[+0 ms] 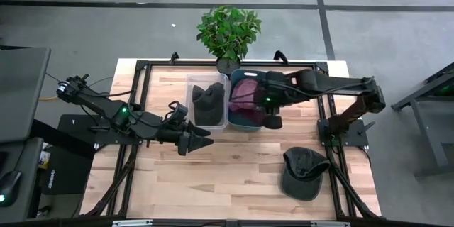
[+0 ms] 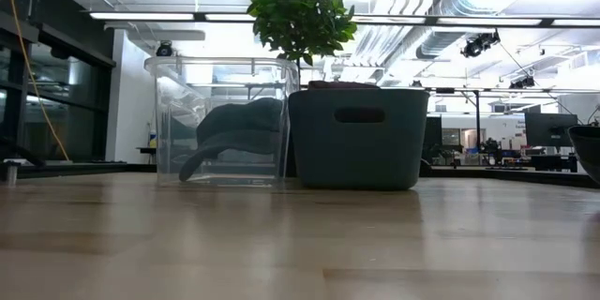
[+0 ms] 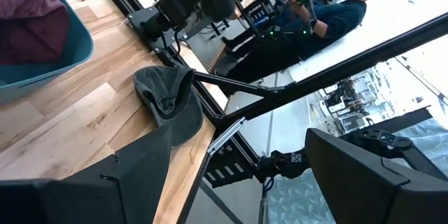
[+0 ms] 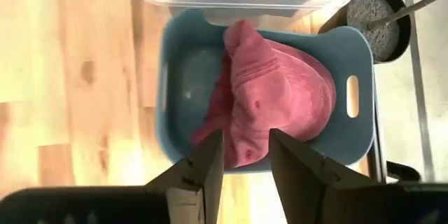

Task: Pick & Place hat
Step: Put the black cap into the blue bin

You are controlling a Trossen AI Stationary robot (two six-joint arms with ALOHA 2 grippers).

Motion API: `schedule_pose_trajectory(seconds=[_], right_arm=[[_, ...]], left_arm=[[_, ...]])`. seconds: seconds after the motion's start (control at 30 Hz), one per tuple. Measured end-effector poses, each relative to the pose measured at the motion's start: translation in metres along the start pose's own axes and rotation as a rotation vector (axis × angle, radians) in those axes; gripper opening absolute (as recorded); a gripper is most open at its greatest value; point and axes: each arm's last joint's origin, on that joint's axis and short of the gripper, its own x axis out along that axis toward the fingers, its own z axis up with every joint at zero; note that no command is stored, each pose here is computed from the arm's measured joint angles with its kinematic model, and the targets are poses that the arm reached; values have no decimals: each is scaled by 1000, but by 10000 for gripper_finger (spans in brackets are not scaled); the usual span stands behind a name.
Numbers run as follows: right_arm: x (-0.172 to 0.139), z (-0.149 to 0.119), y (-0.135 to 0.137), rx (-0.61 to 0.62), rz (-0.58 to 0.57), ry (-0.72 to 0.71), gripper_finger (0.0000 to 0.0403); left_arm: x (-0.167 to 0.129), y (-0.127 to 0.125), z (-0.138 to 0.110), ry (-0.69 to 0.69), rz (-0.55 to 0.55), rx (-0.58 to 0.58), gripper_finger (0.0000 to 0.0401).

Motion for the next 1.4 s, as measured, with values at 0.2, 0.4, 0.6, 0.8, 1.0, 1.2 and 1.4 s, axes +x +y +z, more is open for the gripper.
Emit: schedule_pose_trajectory(seconds=[0.2, 0.4, 0.6, 0.8, 1.0, 1.2, 1.4], right_arm=[[-23, -16, 14, 51, 31, 7, 90], [-32, -28, 35, 75, 68, 74, 74], [-37, -34, 55, 112, 108, 98, 62], [-43, -39, 70, 258, 155, 131, 56], [-47, -46, 81, 533, 170, 210, 73], [-47, -52, 97, 666, 132, 271, 105], [-26, -64, 116, 848, 82, 390, 146]], left_arm=[[0, 0, 0, 1, 1, 1, 311], [0, 0, 0, 1, 1, 1, 311], [0, 0, 0, 2, 3, 2, 311], [0, 0, 0, 3, 5, 3, 311], [2, 2, -2, 16, 23, 12, 311], [3, 2, -5, 59, 6, 31, 311], [3, 2, -5, 80, -5, 66, 311]])
